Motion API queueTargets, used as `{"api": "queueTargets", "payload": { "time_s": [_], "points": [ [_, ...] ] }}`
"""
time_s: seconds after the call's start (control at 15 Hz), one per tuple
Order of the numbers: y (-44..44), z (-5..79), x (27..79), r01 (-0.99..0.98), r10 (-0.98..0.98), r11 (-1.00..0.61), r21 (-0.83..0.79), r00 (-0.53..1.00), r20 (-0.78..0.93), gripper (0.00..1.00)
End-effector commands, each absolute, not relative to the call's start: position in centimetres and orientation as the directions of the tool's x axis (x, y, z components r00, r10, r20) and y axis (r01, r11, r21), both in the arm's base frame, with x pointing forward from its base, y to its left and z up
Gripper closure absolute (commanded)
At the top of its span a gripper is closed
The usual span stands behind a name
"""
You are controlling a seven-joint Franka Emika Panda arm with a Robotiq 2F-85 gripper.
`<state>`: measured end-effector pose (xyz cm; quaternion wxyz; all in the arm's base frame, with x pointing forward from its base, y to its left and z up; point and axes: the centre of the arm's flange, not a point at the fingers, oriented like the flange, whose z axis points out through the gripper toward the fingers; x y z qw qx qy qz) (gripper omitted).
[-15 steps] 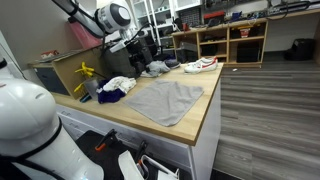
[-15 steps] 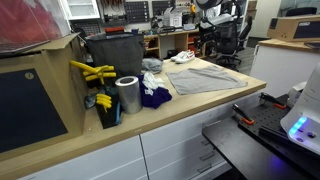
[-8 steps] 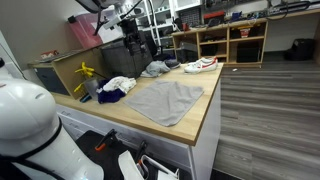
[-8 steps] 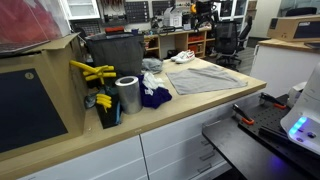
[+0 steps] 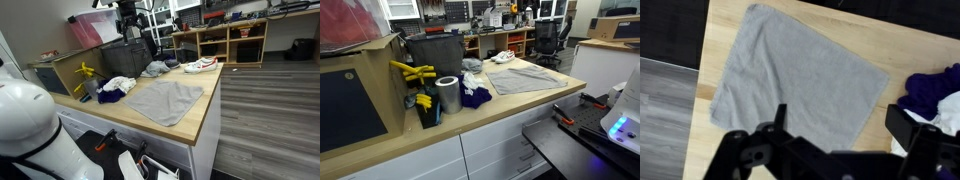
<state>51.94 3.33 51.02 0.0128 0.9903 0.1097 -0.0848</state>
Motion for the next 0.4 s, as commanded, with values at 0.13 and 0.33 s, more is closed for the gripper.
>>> {"api": "queueTargets", "payload": {
  "time_s": [0.13,0.33],
  "points": [
    [3.33,51.77,51.33,0.239,0.238,-0.971,-0.014,0.957,-0.168,0.00],
    [3.35,51.24,51.53,0.239,0.238,-0.971,-0.016,0.955,-0.177,0.00]
  ]
}}
